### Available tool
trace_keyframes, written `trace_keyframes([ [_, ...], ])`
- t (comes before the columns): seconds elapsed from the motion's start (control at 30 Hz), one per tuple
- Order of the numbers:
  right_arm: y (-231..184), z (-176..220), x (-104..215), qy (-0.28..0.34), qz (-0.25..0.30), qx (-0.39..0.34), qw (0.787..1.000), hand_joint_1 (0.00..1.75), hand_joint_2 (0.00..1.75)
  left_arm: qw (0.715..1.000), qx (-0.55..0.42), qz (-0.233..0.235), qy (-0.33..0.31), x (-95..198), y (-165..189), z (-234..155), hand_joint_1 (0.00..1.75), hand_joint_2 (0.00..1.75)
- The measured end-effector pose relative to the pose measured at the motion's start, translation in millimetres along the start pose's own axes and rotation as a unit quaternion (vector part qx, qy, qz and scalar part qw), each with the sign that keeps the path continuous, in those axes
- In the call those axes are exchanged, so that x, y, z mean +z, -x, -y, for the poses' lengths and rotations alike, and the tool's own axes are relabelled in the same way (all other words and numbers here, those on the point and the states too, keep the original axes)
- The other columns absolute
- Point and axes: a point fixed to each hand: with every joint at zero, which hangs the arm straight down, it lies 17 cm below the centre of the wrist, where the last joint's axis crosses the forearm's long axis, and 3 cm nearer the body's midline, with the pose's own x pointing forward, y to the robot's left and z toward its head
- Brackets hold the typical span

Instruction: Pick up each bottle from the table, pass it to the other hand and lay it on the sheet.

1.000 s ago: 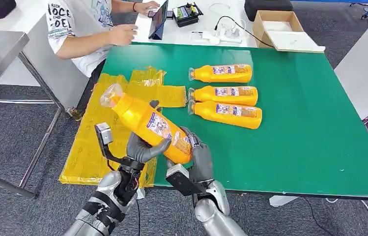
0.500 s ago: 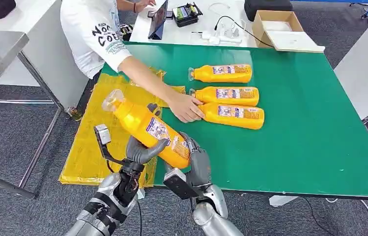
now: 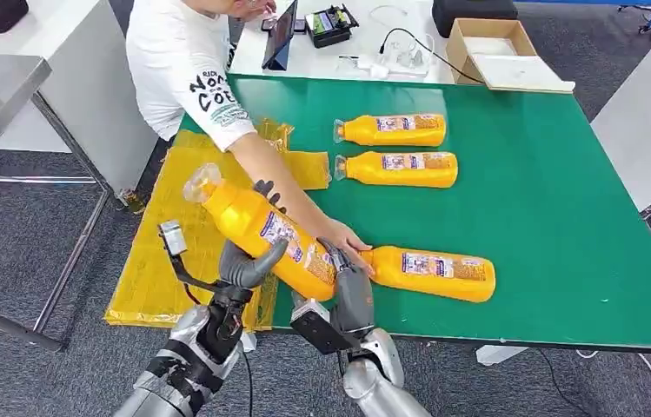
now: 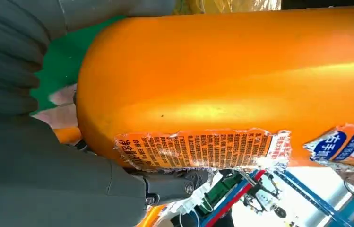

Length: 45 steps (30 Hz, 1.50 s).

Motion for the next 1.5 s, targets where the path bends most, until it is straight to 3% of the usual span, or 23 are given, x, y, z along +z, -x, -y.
trace_keyframes([
  [0.2,4,3,-5,0.001,-0.011,0.003,1.000,1.75,1.75,0.994,-0.111,-0.019,0.014,-5,15,6,1.75,1.75],
  [0.63,11,-1,-2,-0.006,-0.022,0.006,1.000,1.75,1.75,0.992,-0.114,-0.039,0.036,-6,28,9,1.75,1.75],
  [0.67,12,-1,-1,-0.005,-0.023,0.006,1.000,1.52,1.75,0.992,-0.116,-0.041,0.036,-6,29,9,1.75,1.75],
  [0.7,13,0,-1,-0.005,-0.024,0.007,1.000,0.05,1.75,0.991,-0.119,-0.042,0.036,-6,29,9,1.75,1.75],
  [0.83,12,1,-3,0.000,-0.023,0.013,1.000,0.00,1.75,0.991,-0.123,-0.045,0.031,-7,30,6,1.75,1.75],
  [0.87,12,1,-4,0.000,-0.023,0.015,1.000,0.00,0.00,0.991,-0.124,-0.045,0.030,-7,30,6,1.75,1.75],
  [1.13,9,0,-6,0.000,-0.029,-0.018,0.999,0.00,0.00,0.990,-0.138,-0.036,-0.007,-14,21,-10,1.75,1.75],
  [1.5,-36,48,-26,0.071,0.029,-0.101,0.992,0.00,0.00,0.969,-0.197,0.038,-0.146,-41,-60,-89,1.75,1.75],
])
